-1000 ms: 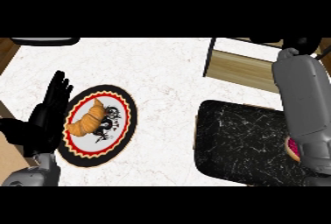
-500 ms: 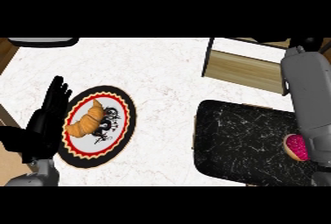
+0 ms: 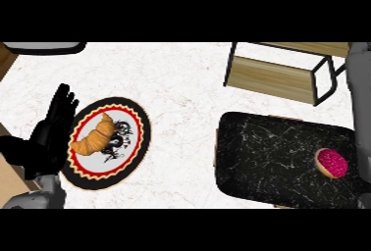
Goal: Pick the bell pepper from the tray and place it in the tiered shelf
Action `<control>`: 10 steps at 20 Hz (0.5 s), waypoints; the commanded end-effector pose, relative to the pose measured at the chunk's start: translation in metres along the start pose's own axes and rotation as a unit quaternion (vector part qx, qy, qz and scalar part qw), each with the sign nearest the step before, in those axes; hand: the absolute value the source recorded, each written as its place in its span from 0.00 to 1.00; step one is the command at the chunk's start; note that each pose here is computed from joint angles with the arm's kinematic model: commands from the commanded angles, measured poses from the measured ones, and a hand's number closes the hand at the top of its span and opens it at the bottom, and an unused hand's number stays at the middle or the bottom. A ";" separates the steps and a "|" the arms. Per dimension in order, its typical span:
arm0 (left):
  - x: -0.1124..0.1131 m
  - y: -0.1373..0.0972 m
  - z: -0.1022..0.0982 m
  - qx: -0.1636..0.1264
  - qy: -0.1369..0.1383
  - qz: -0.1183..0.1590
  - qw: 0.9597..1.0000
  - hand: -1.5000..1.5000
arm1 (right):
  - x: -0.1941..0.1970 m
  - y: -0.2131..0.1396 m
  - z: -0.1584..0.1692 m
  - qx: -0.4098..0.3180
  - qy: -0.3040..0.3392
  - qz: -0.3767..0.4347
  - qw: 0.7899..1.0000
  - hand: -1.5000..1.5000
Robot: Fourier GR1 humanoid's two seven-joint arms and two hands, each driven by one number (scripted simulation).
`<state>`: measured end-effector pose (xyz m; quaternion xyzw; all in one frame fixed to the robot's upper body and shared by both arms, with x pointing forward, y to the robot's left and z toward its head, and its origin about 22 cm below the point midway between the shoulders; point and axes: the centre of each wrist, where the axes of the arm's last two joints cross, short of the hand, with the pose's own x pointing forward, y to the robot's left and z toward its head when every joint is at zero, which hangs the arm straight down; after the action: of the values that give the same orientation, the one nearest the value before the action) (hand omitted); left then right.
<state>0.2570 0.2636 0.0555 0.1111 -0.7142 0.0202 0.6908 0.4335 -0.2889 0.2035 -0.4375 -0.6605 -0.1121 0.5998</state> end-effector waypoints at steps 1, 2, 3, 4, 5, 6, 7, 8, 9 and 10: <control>-0.006 0.027 0.001 0.009 0.002 -0.005 1.000 0.50 | 0.004 -0.024 0.007 -0.046 0.027 -0.029 0.998 0.00; 0.000 0.007 0.004 0.007 -0.002 0.003 1.000 0.50 | 0.001 -0.046 -0.003 -0.049 0.032 -0.009 0.998 0.00; 0.001 0.013 0.000 0.007 0.004 -0.002 1.000 0.50 | 0.009 -0.065 -0.012 -0.061 0.042 -0.009 0.997 0.00; -0.005 0.008 0.016 0.007 0.003 0.002 1.000 0.50 | -0.005 -0.069 -0.003 -0.066 0.055 -0.020 0.996 0.00; -0.015 0.021 0.011 0.008 0.003 0.002 1.000 0.50 | -0.007 -0.087 -0.007 -0.072 0.064 -0.016 0.995 0.00; -0.003 0.013 0.010 0.002 0.008 0.002 1.000 0.50 | -0.005 -0.105 -0.012 -0.078 0.073 -0.017 0.994 0.00; 0.001 0.014 -0.008 0.007 0.003 -0.006 1.000 0.50 | 0.005 -0.100 0.005 -0.073 0.072 -0.015 0.995 0.00; 0.002 0.011 -0.004 0.008 0.003 -0.003 1.000 0.50 | -0.016 -0.122 0.004 -0.079 0.064 -0.024 0.995 0.00; -0.006 0.022 0.010 0.010 0.005 -0.001 1.000 0.50 | -0.025 -0.146 0.003 -0.074 0.067 -0.021 0.995 0.00; -0.006 0.002 0.010 0.021 0.013 0.007 1.000 0.50 | -0.023 -0.162 0.004 -0.069 0.072 -0.015 0.995 0.00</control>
<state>0.2504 0.2744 0.0530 0.1173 -0.7102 0.0281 0.6936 0.3560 -0.3630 0.2330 -0.4550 -0.6196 -0.1967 0.6086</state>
